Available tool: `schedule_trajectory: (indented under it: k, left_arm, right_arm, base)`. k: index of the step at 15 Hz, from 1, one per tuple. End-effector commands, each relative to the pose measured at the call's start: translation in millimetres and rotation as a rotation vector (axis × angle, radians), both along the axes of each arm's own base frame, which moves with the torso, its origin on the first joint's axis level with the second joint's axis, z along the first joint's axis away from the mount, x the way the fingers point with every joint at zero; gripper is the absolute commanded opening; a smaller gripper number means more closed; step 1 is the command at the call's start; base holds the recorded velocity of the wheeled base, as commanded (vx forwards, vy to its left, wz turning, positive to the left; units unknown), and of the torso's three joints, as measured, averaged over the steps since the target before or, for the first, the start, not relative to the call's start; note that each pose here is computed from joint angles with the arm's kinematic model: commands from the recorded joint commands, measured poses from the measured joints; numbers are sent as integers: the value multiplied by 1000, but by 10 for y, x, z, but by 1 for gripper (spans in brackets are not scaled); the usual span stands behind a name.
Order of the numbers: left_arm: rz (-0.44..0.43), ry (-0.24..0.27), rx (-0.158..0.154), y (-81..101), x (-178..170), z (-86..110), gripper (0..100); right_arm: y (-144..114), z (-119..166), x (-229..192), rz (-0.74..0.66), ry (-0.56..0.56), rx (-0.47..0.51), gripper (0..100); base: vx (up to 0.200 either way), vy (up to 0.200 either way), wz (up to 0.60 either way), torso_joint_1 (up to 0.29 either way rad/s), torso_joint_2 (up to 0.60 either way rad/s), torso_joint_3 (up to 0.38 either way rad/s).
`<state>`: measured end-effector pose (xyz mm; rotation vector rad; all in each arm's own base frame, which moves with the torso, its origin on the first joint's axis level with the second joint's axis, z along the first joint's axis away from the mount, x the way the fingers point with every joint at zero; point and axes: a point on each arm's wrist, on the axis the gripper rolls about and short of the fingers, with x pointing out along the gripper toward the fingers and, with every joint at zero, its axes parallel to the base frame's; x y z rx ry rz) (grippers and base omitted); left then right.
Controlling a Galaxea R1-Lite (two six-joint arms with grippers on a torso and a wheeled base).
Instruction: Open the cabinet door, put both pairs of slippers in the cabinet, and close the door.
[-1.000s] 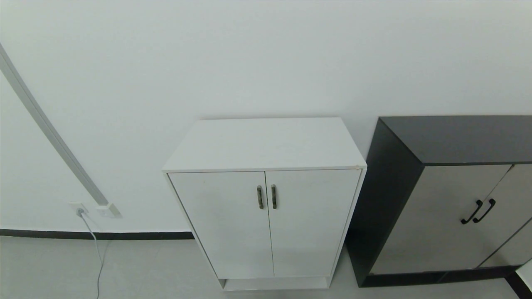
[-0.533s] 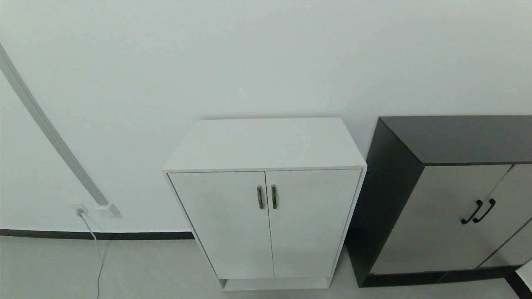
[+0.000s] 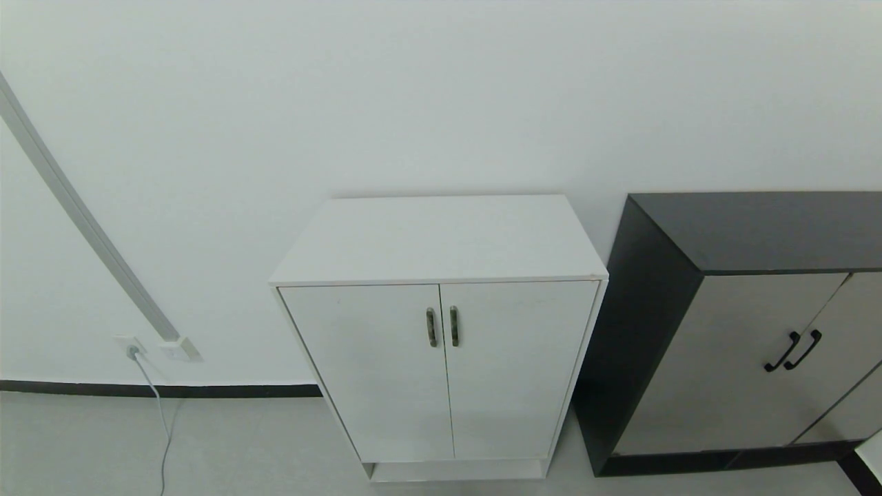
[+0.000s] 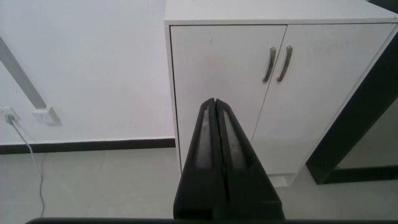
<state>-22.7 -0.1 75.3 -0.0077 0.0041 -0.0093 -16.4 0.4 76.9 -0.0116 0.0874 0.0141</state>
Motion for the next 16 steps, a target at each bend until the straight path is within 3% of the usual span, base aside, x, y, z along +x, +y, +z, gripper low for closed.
schedule_trajectory:
  k: [1, 5, 8, 16]
  left_arm:
    - [0, 1, 0, 0, 0, -1, 0]
    - [2, -1, 0, 0, 0, 1, 0]
    - [2, -1, 0, 0, 0, 1, 0]
    - [2, -1, 0, 0, 0, 1, 0]
  right_arm:
    - [3, -9, -38, -14, -49, 1, 0]
    - [-1, -17, -63, -10, -83, 10, 0]
    - [-15, -6, -64, -73, -95, 91, 0]
    - [-16, -7, -64, -76, -94, 86, 0]
  base:
    - [0, 0, 0, 0, 0, 0]
    - [0, 0, 0, 0, 0, 0]
    - [0, 0, 0, 0, 0, 0]
    - [0, 0, 0, 0, 0, 0]
